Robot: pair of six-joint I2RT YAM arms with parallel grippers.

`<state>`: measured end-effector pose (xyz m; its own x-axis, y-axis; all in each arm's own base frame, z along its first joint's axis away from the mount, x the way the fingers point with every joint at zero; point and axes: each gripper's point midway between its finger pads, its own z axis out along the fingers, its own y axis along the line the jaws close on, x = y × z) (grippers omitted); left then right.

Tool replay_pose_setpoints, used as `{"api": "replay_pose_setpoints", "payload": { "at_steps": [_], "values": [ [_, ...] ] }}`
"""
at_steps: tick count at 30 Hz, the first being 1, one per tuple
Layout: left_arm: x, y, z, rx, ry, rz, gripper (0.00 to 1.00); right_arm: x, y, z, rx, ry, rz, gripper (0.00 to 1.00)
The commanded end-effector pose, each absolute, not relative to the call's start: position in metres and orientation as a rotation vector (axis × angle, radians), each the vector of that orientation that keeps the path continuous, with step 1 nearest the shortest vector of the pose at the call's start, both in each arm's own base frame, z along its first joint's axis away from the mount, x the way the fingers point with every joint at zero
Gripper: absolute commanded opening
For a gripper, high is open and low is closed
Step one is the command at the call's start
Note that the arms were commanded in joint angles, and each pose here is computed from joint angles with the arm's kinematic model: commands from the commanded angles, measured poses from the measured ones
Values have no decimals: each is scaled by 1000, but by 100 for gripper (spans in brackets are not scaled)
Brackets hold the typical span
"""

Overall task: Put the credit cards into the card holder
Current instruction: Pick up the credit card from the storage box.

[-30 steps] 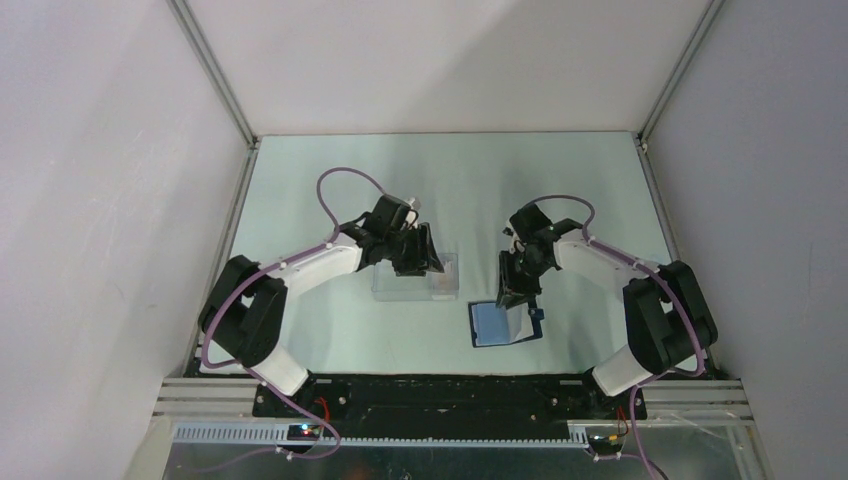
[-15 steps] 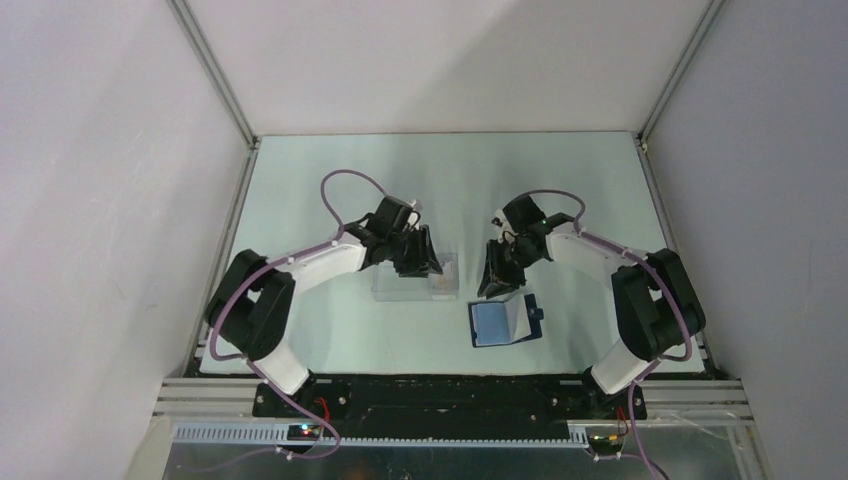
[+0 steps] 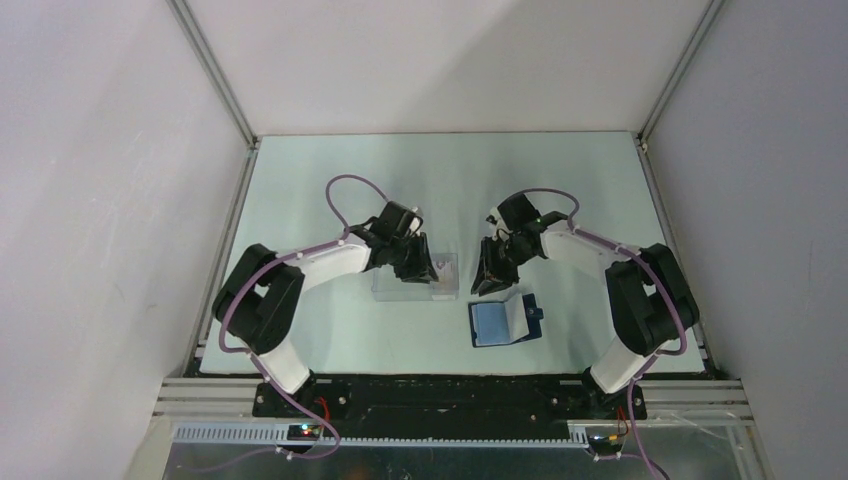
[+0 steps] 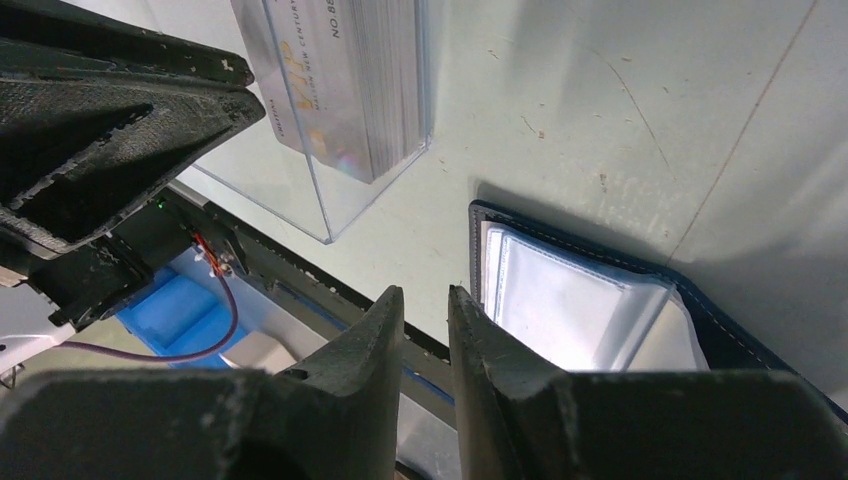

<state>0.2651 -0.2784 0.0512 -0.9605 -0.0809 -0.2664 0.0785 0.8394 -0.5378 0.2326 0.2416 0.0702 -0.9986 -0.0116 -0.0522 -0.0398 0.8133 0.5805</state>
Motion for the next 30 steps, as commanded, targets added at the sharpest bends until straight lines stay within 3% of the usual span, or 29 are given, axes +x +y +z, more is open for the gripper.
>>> {"api": "replay_pose_setpoints", "payload": {
  "at_steps": [1, 13, 23, 30],
  "values": [
    [272, -286, 54, 23, 2707, -827, 28, 244, 256, 83, -60, 2899, 1001, 27],
    [271, -293, 60, 48, 2692, -836, 4, 244, 262, 86, -75, 2896, 1021, 25],
    [272, -298, 71, 61, 2665, -867, 6, 244, 266, 89, -86, 2889, 1039, 25],
    [271, -298, 78, 73, 2646, -873, 16, 243, 267, 88, -91, 2895, 1038, 25]
  ]
}}
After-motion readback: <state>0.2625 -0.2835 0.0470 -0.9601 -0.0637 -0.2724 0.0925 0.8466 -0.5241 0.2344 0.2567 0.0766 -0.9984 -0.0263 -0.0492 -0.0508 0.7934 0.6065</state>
